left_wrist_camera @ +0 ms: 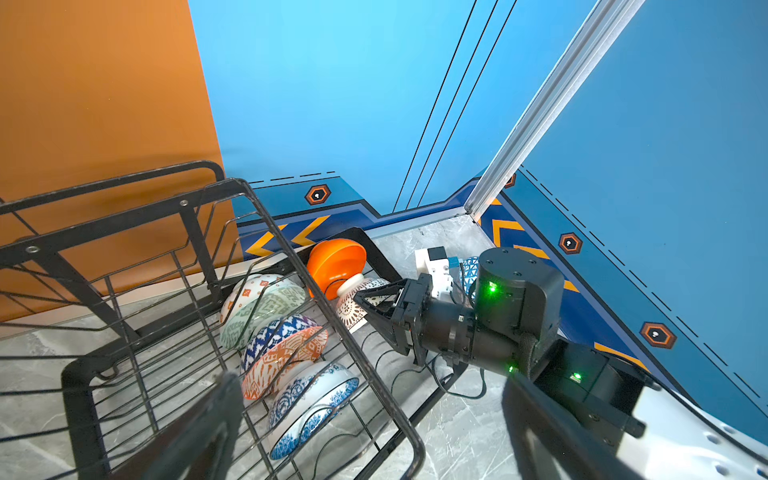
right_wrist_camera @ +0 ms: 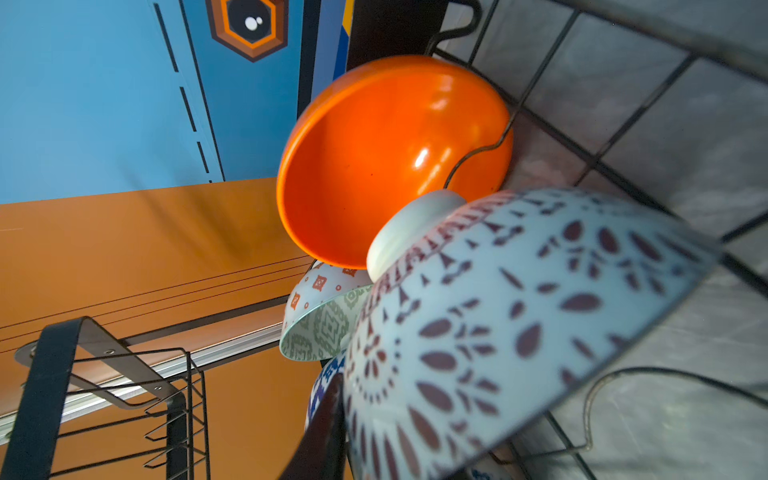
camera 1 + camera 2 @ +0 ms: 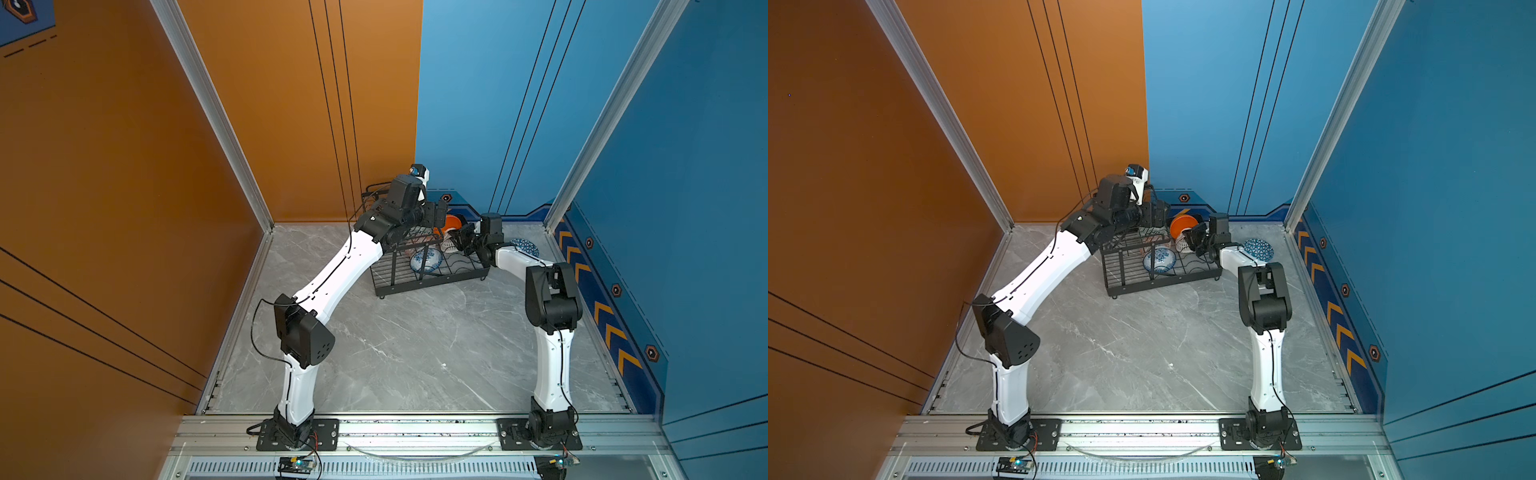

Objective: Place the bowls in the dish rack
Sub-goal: 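Open right gripper and move it over the blue triangle bowl on the table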

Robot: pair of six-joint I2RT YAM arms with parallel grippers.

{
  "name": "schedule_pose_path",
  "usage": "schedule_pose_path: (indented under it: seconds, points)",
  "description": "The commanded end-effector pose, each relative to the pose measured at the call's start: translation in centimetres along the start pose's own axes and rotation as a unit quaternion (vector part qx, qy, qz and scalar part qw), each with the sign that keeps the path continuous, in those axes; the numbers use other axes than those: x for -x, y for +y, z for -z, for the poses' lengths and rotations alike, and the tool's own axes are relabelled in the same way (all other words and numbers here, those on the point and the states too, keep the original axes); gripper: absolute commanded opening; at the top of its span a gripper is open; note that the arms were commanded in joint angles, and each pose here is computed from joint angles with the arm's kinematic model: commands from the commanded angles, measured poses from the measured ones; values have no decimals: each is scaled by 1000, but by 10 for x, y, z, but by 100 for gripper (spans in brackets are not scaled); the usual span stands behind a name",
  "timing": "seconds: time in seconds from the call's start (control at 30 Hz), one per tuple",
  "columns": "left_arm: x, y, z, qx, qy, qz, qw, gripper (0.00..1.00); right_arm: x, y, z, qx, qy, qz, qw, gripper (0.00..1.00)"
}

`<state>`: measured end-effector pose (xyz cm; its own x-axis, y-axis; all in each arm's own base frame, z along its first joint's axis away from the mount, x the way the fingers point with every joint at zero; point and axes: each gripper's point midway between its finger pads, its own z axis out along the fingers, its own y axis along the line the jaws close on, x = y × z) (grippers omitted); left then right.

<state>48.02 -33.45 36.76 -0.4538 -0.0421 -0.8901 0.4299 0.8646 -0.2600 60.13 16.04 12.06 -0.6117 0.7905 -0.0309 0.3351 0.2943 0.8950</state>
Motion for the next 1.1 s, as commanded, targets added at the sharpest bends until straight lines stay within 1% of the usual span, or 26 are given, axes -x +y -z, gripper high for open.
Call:
schedule_pose_path:
  seconds: [0.0, 0.67, 0.93, 1.07]
  points:
    - [12, -2, 19, 3, -14, -5, 1000, 98, -2, -4, 2, -21, 4, 2, 1000, 27]
    - [8, -10, 25, -2, -12, -10, 1000, 98, 1, 9, 7, -5, 2, 10, 1000, 39]
    - [8, -13, 29, -4, -13, -13, 1000, 98, -2, 13, 11, 0, 5, 15, 1000, 40]
    - [7, -13, 31, -3, -12, -14, 1000, 98, -2, 15, 14, 2, 3, 18, 1000, 44]
